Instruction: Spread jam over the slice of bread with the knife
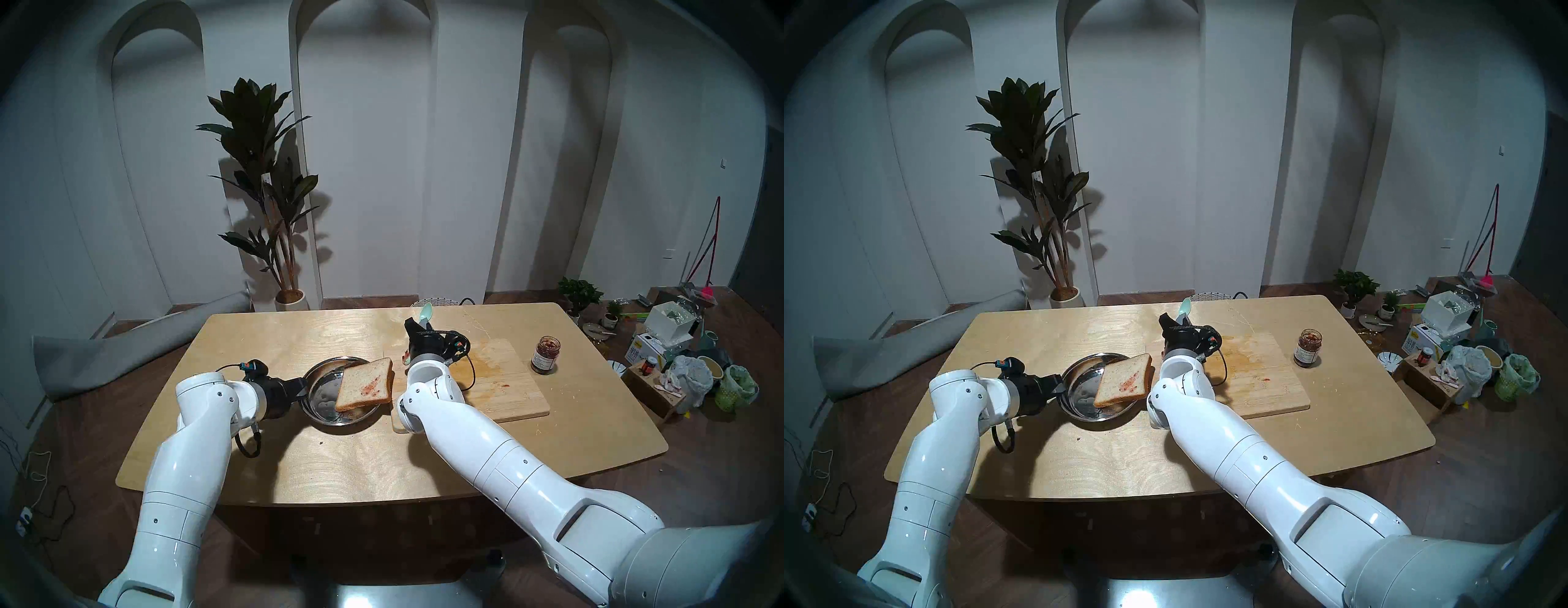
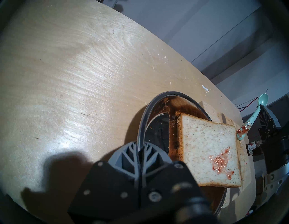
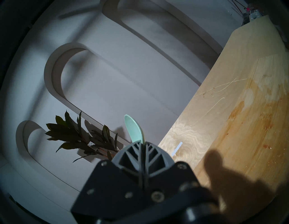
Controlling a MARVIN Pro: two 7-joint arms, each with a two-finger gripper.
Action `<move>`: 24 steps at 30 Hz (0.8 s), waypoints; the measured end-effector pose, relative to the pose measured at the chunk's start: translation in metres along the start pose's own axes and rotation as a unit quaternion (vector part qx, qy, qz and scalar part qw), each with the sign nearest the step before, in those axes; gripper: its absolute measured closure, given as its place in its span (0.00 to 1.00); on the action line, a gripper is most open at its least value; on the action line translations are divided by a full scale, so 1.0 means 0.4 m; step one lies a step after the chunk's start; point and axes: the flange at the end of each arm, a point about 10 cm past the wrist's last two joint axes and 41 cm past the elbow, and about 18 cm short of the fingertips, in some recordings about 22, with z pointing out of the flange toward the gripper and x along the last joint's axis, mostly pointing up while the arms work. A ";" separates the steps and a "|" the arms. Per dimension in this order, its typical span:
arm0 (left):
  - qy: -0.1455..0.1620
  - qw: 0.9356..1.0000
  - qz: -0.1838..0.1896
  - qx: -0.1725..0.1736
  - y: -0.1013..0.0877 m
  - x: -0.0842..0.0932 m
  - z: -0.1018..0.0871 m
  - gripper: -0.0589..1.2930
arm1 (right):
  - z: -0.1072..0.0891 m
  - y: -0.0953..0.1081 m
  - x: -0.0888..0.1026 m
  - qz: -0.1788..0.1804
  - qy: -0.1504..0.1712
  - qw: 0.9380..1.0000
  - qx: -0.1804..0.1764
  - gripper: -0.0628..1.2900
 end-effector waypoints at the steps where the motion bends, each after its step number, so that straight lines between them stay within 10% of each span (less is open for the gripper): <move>1: 0.000 1.000 0.000 -0.001 0.002 -0.001 0.001 0.98 | 0.000 -0.005 0.005 0.005 0.001 1.000 0.002 0.98; 7: 0.003 1.000 0.003 -0.007 0.017 -0.001 -0.001 0.79 | 0.000 -0.039 0.040 0.041 0.010 0.999 0.007 0.98; 11: 0.013 1.000 0.008 -0.006 0.024 0.004 -0.015 0.06 | 0.008 -0.063 0.087 0.077 0.022 0.997 0.002 0.98; 24: 0.087 0.996 0.028 -0.005 0.034 0.060 -0.126 0.06 | -0.014 -0.049 0.182 0.130 0.029 0.991 -0.032 0.98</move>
